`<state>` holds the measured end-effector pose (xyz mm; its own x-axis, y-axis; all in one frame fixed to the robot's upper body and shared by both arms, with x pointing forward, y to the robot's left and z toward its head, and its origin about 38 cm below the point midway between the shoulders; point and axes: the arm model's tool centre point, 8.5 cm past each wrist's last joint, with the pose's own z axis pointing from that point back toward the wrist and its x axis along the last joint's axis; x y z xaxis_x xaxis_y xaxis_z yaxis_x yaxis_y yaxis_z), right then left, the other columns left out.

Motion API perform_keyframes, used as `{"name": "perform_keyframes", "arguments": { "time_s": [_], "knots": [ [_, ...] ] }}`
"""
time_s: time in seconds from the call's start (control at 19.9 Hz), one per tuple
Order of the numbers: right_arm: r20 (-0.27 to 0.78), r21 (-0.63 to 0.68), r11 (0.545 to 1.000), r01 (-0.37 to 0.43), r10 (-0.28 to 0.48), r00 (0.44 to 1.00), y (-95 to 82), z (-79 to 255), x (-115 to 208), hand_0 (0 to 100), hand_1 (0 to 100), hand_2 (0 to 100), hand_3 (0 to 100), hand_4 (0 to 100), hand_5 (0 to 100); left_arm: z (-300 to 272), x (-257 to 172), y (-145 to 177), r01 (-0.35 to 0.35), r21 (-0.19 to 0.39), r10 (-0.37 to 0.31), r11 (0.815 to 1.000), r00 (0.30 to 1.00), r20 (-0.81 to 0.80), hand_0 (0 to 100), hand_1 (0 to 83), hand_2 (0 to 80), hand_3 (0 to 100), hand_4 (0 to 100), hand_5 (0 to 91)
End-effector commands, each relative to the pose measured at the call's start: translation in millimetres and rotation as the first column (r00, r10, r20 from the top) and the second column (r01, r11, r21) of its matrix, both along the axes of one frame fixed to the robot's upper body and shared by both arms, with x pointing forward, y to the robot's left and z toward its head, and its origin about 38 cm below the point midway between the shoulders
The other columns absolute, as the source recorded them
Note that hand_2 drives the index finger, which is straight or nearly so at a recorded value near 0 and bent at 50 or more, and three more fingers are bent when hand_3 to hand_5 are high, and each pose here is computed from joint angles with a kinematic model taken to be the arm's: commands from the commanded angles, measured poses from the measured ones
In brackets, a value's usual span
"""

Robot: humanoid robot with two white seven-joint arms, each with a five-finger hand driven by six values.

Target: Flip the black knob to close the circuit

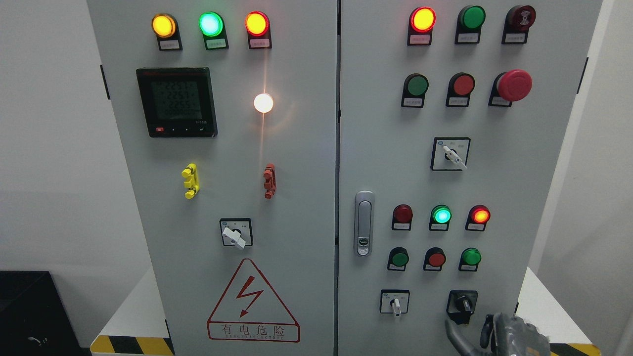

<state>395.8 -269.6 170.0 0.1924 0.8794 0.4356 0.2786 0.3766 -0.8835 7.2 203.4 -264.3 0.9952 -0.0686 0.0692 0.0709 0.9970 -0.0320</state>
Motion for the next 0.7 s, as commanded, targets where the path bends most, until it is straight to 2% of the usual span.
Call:
{"name": "perform_keyframes", "arguments": {
  "time_s": [0.0,0.15,0.4,0.5,0.65],
  "knots": [
    [0.092,0.074,0.995,-0.060,0.053,0.994,8.9,13.9,-17.8,0,10,79,96,85,90,-0.4,-5.8,-0.3,-0.002,-0.002,0.002,1.000,1.000,0.002,12,55.6,0.0,0,0,0.0],
    [0.135,0.181,0.975,-0.130,0.106,0.985,12.9,11.0,-27.9,0,11,74,92,82,87,-0.4,-5.8,-0.3,-0.003,-0.002,0.003,1.000,1.000,0.002,12,55.6,0.0,0,0,0.0],
    [0.206,0.435,0.870,-0.231,0.153,0.966,14.0,6.5,-49.3,0,12,63,88,77,74,-0.4,-5.8,-1.2,-0.003,-0.003,0.003,1.000,1.000,0.002,12,55.6,0.0,0,0,0.0],
    [0.223,0.491,0.834,-0.252,0.159,0.962,12.4,4.4,-57.1,0,11,55,80,71,67,-0.4,-5.8,-1.2,-0.003,-0.003,0.003,1.000,1.000,0.002,12,55.6,0.0,0,0,0.0],
    [0.272,0.627,0.716,-0.307,0.167,0.948,11.6,-0.5,-70.4,0,12,49,74,66,61,-0.4,-5.8,-1.2,-0.003,-0.003,0.003,1.000,1.000,0.002,12,55.6,0.0,0,0,0.0]
  ]
}}
